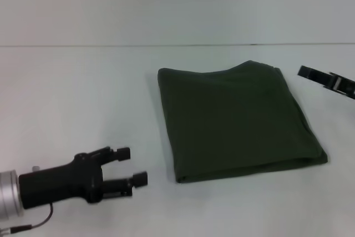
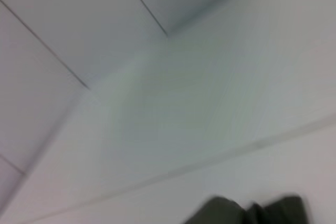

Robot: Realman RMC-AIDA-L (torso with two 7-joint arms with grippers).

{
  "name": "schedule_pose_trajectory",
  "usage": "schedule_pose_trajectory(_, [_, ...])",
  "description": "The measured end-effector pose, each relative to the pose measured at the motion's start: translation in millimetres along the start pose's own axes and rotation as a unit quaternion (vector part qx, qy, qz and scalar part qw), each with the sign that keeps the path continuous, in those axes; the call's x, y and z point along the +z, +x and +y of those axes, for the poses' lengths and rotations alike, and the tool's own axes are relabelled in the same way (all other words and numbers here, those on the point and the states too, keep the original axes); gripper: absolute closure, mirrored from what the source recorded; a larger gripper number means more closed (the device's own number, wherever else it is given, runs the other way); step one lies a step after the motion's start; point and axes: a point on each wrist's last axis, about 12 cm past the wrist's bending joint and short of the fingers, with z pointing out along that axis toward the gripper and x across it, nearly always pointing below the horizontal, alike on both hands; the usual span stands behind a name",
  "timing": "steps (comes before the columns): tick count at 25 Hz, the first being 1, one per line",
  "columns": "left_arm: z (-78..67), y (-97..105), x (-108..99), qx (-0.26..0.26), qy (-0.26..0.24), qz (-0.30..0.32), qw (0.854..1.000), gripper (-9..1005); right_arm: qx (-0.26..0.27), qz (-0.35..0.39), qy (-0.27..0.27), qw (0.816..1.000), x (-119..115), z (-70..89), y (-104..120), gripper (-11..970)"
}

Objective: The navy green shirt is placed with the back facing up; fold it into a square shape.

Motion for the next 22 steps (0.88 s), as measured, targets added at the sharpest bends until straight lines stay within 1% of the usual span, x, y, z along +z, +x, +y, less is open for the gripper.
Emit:
schedule_pose_trajectory(2, [5.9,-7.9,4.1,-0.050,-0.011,-0.008,0.999,53,-0.043,-0.014,-0.026,0.999,-13.1,-0.3,7.1,409])
schedule_pose_trajectory(5, [13.6,-18.7,11.5,-0.107,-0.023,-0.011,0.994,54,-0.121,-0.002,-0.061,0.991,-28.5,1.1,24.4,258])
schedule_pose_trajectory(9, [25.1,-39.7,24.3,-0.179,-0.030,0.000,0.983,55,-0.219,0.008,-0.107,0.970,-47.5,5.6,58.0,189])
schedule_pose_trajectory(13, [41.3,-58.0,40.5,-0.274,-0.074,0.034,0.958,57,-0.296,0.000,-0.157,0.942,-63.3,13.5,90.9,119])
schedule_pose_trajectory(15, [46.3,-65.9,51.7,-0.298,-0.092,0.050,0.949,58,-0.325,0.001,-0.172,0.930,-68.6,15.8,105.8,84])
schedule_pose_trajectory(17, [49.5,-71.4,63.7,-0.314,-0.103,0.059,0.942,60,-0.341,0.007,-0.177,0.923,-71.9,16.3,117.3,56])
schedule_pose_trajectory(20, [55.2,-76.1,79.8,-0.328,-0.127,0.064,0.934,62,-0.346,0.020,-0.181,0.921,-73.7,16.7,129.3,24])
schedule_pose_trajectory(22, [58.4,-77.6,90.3,-0.331,-0.144,0.067,0.930,64,-0.347,0.029,-0.181,0.920,-74.4,16.0,132.7,13])
